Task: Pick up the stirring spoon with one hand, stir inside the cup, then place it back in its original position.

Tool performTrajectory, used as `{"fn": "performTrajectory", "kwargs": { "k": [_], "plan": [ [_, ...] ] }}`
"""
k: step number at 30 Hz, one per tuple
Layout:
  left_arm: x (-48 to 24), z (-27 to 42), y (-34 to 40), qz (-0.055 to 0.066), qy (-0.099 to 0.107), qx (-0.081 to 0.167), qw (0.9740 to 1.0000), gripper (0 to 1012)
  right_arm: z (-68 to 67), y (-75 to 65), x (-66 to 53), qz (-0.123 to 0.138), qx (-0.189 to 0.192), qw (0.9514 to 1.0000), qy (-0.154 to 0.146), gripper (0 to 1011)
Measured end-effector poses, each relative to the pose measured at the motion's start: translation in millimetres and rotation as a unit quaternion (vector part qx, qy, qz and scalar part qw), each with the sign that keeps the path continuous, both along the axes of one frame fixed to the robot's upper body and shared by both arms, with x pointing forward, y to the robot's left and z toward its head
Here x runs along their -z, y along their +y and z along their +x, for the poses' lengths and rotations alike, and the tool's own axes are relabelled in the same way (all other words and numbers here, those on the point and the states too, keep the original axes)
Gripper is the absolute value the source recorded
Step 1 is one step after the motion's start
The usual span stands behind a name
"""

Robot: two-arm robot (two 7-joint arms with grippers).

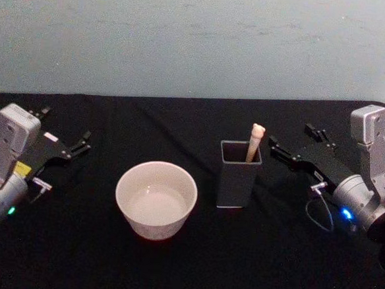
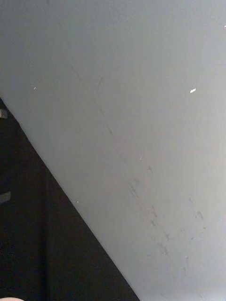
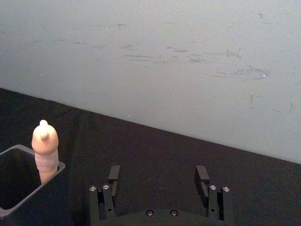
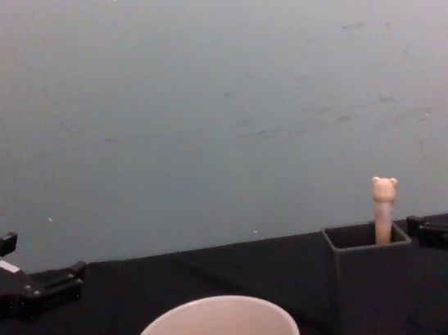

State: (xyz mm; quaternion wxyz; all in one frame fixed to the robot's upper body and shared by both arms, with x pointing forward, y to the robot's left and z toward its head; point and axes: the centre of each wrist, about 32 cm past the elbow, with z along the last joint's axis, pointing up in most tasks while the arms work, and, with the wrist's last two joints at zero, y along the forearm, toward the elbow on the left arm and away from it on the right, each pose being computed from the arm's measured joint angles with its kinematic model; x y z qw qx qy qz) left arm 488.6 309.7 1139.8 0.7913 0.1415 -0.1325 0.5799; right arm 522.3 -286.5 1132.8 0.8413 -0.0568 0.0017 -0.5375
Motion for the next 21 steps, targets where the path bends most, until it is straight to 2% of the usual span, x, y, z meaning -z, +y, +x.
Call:
{"fn": "performTrajectory", "kwargs": {
  "k": [21],
  "plan": [
    [0.0, 0.0, 0.0, 0.0, 0.0, 0.0, 1.0, 1001, 0.0, 0.0, 0.0, 0.0, 0.0, 1.0, 0.0, 1002]
  ]
}}
